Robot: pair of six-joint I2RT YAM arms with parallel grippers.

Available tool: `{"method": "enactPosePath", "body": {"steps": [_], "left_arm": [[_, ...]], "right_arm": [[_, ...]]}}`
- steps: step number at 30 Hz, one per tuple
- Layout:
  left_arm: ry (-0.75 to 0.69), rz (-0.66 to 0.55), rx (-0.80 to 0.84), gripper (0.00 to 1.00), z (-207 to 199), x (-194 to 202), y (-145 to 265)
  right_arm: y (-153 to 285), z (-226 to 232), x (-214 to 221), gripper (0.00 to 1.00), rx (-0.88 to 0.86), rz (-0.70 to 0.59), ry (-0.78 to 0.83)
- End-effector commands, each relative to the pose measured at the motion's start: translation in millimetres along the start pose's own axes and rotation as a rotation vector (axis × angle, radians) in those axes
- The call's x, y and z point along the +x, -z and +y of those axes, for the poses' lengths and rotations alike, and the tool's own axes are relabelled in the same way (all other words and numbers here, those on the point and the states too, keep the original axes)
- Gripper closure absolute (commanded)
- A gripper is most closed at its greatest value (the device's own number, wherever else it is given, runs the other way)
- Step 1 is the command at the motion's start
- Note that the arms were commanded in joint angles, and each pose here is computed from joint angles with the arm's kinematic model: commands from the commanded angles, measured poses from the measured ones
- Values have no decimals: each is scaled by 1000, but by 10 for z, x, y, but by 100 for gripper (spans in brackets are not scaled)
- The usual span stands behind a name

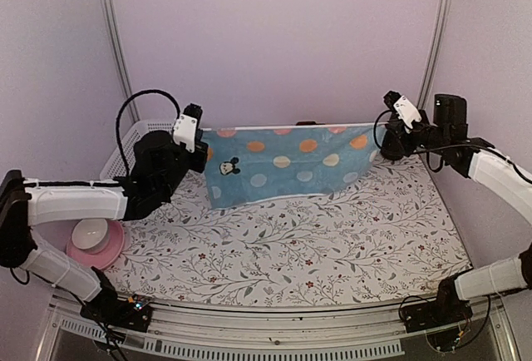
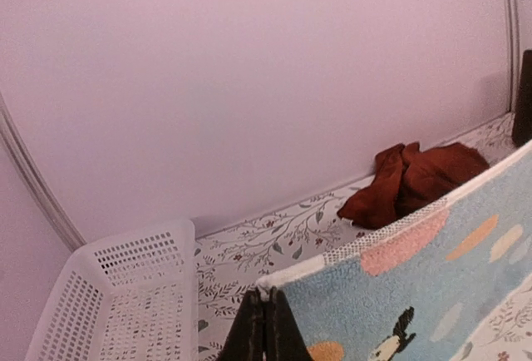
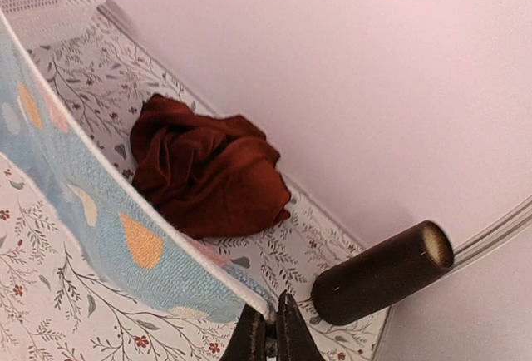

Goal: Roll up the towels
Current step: Flatten out the towel at the center of the board.

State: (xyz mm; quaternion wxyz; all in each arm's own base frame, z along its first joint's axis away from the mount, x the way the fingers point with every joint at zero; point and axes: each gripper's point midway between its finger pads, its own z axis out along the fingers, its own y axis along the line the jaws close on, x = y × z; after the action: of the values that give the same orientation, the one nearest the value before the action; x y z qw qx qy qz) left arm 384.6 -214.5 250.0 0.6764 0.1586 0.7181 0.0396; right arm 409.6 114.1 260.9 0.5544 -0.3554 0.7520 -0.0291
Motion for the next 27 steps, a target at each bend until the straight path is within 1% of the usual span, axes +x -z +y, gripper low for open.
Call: {"method": "enactPosePath", "body": {"steps": [1, 3, 6, 7, 9, 13, 15, 17, 20, 23, 24, 27], "left_arm": [[95, -174, 61, 100, 101, -517, 424], [105, -194, 79, 100, 97, -577, 570], [92, -170, 94, 100, 37, -474, 756], [93, -166, 105, 100, 10, -444, 826], [103, -157, 120, 100, -8, -395, 963], [166, -163, 117, 100, 108, -378, 1170], [174, -167, 102, 100, 152, -360, 1177], [158, -139, 82, 100, 145, -313, 1079], [121, -32, 94, 100, -4, -71, 774], [81, 94, 109, 100, -152, 309, 437], [62, 150, 118, 100, -230, 509, 304], [16, 243, 117, 100, -318, 843, -23]], "right_arm": [[560, 119, -258, 98, -20, -132, 50], [747, 171, -260, 98, -17, -151, 69], [914, 311, -153, 98, -49, -135, 96], [971, 411, -80, 98, -86, -114, 106], [1119, 489, -53, 98, -103, -116, 132], [1459, 503, -226, 98, -70, -207, 146], [1474, 426, -264, 98, -31, -218, 119], [1306, 355, -172, 98, -9, -169, 84], [904, 368, 100, 98, -36, -63, 45], [455, 412, 472, 98, -66, 67, 26], [314, 422, 606, 98, -72, 118, 20], [-76, 437, 947, 98, -96, 258, 10]]}}
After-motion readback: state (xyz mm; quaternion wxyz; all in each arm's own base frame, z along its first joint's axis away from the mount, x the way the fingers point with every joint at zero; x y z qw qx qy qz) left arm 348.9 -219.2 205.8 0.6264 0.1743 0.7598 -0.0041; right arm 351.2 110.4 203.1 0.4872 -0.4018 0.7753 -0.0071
